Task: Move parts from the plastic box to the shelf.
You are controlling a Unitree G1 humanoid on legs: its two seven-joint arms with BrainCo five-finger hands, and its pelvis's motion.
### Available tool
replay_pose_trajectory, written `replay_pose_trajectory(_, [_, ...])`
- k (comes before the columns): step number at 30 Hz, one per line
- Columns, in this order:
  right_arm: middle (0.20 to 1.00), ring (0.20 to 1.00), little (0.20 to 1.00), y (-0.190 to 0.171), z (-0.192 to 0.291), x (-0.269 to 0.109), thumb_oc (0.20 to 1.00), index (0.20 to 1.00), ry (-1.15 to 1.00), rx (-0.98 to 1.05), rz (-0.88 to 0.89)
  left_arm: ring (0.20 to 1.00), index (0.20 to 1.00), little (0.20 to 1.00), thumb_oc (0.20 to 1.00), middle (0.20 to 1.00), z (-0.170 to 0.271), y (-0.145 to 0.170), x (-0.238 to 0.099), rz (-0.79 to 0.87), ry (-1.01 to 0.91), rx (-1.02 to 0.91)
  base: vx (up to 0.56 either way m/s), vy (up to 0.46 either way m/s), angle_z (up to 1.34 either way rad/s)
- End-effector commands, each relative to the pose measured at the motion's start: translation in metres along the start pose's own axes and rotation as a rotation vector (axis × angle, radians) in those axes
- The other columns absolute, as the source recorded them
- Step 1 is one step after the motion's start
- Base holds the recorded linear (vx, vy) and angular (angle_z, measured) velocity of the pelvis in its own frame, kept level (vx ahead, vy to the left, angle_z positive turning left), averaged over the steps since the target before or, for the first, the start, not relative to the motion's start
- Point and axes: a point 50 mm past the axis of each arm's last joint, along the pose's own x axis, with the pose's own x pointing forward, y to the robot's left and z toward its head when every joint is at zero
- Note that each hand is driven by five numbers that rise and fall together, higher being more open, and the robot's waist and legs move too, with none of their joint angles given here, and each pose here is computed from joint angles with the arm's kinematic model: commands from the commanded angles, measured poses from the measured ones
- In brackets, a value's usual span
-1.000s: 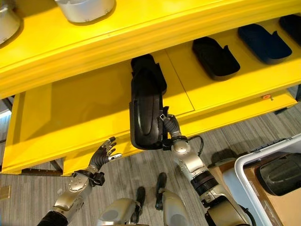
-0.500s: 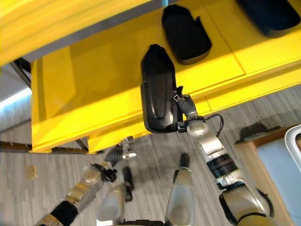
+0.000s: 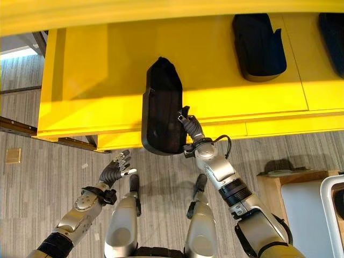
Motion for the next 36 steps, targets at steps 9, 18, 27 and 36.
replay_pose_trajectory(9, [0.200, 0.200, 0.200, -0.080, 0.146, 0.018, 0.200, 0.200, -0.412, -0.128, -0.306, 1.000, 1.000, 1.000, 1.000, 1.000, 0.023, -0.002, -0.008, -0.067, -0.053, 0.053, -0.02, -0.047, 0.02])
replay_pose_trajectory(18, [0.200, 0.200, 0.200, -0.114, 0.178, 0.022, 0.200, 0.200, -0.436, -0.108, -0.417, 1.000, 1.000, 1.000, 1.000, 1.000, 0.025, 0.003, -0.010, -0.058, -0.061, 0.054, -0.02, -0.028, 0.01])
replay_pose_trajectory(27, [0.200, 0.200, 0.200, -0.126, 0.190, 0.022, 0.200, 0.200, -0.446, -0.097, -0.468, 1.000, 1.000, 1.000, 1.000, 1.000, 0.021, 0.004, -0.014, -0.071, -0.049, 0.063, 0.02, -0.016, -0.07])
replay_pose_trajectory(36, [0.200, 0.200, 0.200, -0.137, 0.200, 0.022, 0.200, 0.200, -0.427, -0.095, -0.499, 1.000, 1.000, 1.000, 1.000, 1.000, 0.016, 0.009, -0.017, -0.063, -0.026, 0.085, 0.03, -0.009, 0.10])
